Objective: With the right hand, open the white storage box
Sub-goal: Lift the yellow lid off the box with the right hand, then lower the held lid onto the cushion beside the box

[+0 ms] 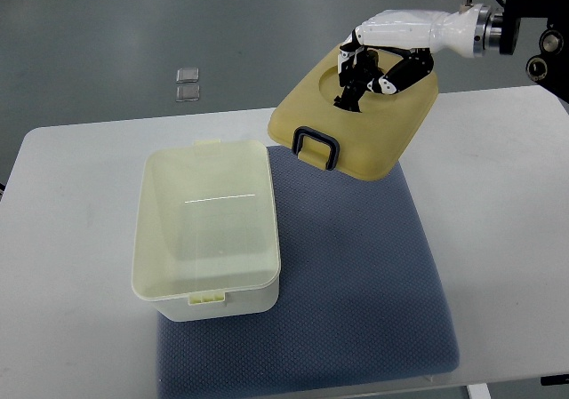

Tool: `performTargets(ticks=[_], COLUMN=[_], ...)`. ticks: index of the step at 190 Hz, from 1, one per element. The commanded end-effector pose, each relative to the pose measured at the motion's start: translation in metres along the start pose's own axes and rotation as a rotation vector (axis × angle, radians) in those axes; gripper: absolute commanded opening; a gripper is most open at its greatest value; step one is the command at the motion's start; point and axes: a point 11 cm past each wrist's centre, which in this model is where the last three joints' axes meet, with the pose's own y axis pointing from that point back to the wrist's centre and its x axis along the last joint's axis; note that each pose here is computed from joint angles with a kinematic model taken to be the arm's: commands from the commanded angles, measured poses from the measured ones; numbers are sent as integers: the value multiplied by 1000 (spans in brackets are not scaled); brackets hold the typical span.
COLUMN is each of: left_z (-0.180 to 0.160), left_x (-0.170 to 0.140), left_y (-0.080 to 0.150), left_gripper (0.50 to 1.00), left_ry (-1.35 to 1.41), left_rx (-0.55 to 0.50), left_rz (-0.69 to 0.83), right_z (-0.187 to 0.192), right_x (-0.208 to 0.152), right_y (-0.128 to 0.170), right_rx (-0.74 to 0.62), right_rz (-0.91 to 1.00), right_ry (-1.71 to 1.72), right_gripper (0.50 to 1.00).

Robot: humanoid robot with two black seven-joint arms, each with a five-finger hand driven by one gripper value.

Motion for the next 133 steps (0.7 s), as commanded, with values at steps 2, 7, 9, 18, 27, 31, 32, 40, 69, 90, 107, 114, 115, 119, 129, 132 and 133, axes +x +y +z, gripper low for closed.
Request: performTargets(ticks=[2, 7, 9, 18, 27, 31, 32, 40, 69, 90, 107, 114, 115, 119, 129, 132, 133], left_z=[0, 0, 0, 0, 0, 0, 0, 0, 0, 0, 0, 0, 0, 0, 0, 0, 0], left_x=[0, 0, 0, 0, 0, 0, 0, 0, 0, 0, 0, 0, 0, 0, 0, 0, 0], left_y=[0, 0, 0, 0, 0, 0, 0, 0, 0, 0, 0, 0, 0, 0, 0, 0, 0], left_gripper=[1000, 1000, 1000, 1000, 1000, 1000, 1000, 1000, 1000, 1000, 1000, 1000, 1000, 1000, 1000, 1000, 1000], left_ry=[0, 1, 0, 0, 0, 0, 0, 0, 0, 0, 0, 0, 0, 0, 0, 0, 0], left_rx=[1, 0, 0, 0, 0, 0, 1, 1, 0, 0, 0, 0, 0, 0, 1, 0, 0], left_rz=[0, 0, 0, 0, 0, 0, 0, 0, 0, 0, 0, 0, 0, 0, 0, 0, 0], right_z=[12, 14, 14, 15, 16, 17, 18, 21, 25, 22, 21, 20, 19, 18, 17, 17, 17], right_x=[-29, -35, -37, -44, -51, -55, -56, -63, -98, -103, -107, -112, -113, -116, -121, -122, -123], right_y=[3, 3, 3, 2, 1, 1, 2, 3, 1, -5, -6, -8, -9, -11, -12, -12, -12], right_rx=[-25, -28, -29, -31, -33, -35, -37, -46, -59, -50, -47, -43, -40, -37, -34, -34, -35], right_rz=[5, 6, 6, 8, 9, 9, 10, 6, -27, -30, -33, -38, -40, -44, -50, -53, -54], right_ry=[-33, -41, -44, -51, -58, -62, -63, -73, -125, -130, -136, -144, -147, -149, -158, -159, -160], right_gripper=[500, 500, 500, 500, 500, 500, 500, 500, 500, 500, 500, 500, 500, 500, 500, 500, 500])
